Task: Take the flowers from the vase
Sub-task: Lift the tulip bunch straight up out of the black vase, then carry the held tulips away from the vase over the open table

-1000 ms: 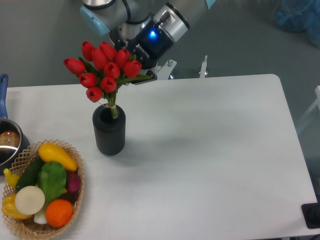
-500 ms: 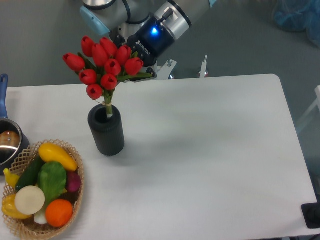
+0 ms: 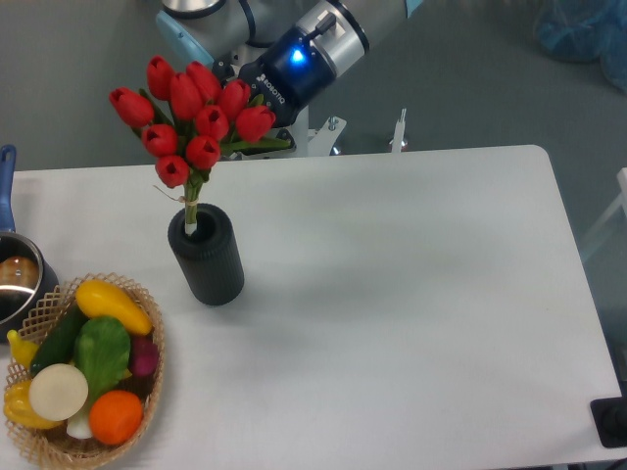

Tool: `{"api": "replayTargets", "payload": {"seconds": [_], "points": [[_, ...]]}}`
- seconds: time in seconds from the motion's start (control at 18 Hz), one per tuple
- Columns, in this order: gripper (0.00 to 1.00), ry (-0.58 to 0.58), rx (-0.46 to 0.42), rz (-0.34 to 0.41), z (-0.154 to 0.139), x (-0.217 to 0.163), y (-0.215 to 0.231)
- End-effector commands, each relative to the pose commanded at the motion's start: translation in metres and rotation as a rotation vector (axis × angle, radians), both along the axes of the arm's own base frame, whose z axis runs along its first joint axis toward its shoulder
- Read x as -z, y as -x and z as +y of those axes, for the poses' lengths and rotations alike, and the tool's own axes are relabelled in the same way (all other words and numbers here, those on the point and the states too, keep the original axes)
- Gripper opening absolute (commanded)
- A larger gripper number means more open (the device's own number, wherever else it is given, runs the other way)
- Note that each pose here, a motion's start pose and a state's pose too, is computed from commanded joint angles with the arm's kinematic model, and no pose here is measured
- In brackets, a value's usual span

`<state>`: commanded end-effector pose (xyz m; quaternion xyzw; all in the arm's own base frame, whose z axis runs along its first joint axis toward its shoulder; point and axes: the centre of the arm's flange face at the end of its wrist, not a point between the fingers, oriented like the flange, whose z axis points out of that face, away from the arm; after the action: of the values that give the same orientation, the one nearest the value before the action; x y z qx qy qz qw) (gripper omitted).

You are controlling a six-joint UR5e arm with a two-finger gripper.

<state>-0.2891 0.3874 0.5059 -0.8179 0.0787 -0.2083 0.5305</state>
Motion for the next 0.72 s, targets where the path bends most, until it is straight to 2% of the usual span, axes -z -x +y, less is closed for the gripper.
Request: {"api": "replayTargets", "payload": {"seconds": [0.22,0.33,0.44,0.61,0.72], "points": [[0.12,-0.008,-0.060,0.026,-0.009,-0.033,0.027],[0.12,-0.034,-0.076,0.091,-0.009,-0.038,0.048],[0.12,-0.056,-0.080,0.194,-0.006,-0.037,0.063],[0.12,0.020,-0.108,0.333,-0.007,-0.024,0.086],[0.12,0.097,-0.127,0.367,-0.011,-0.004,0.107]]}}
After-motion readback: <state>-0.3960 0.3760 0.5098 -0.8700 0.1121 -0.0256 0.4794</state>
